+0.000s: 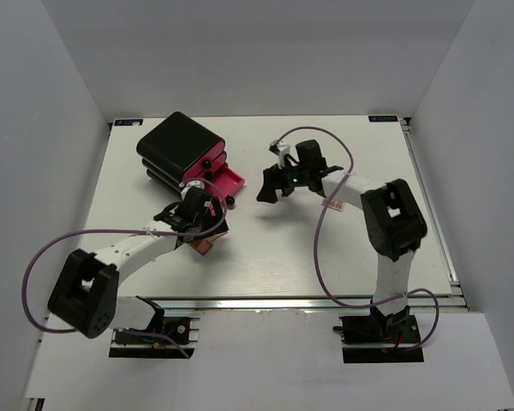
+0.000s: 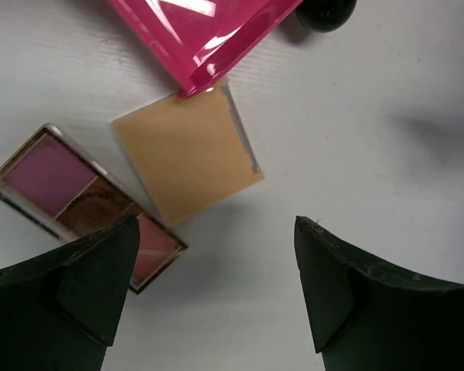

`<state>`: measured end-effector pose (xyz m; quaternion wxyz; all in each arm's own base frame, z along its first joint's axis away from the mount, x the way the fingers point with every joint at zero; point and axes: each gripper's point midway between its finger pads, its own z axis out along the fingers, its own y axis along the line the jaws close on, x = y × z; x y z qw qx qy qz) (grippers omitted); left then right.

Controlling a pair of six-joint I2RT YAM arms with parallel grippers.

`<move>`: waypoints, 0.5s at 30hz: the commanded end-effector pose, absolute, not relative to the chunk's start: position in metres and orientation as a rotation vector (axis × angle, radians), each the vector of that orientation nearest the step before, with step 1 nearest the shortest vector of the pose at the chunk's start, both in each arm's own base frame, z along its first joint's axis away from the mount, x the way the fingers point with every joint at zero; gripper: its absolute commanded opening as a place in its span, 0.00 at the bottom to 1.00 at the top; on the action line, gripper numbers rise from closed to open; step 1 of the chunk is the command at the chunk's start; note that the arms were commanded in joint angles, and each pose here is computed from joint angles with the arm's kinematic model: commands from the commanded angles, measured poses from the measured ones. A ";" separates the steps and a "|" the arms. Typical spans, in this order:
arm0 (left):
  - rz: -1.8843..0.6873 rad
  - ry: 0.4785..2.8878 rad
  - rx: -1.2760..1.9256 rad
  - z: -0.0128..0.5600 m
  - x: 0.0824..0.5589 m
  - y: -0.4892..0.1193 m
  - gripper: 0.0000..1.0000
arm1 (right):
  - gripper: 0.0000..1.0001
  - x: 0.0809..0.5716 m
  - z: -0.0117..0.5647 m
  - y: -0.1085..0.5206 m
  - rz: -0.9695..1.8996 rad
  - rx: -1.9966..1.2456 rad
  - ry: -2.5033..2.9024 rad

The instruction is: Organize the makeup

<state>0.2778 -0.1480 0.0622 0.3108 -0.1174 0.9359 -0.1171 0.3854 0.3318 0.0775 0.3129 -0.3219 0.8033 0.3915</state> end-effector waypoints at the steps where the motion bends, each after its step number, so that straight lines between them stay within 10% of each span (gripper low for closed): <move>1: -0.226 2.408 -0.346 0.071 0.301 -0.155 0.90 | 0.89 0.384 0.101 0.283 0.855 -1.031 1.980; 15: 0.066 2.402 -0.437 0.057 0.320 -0.149 0.95 | 0.89 0.387 0.117 0.231 0.849 -0.856 1.987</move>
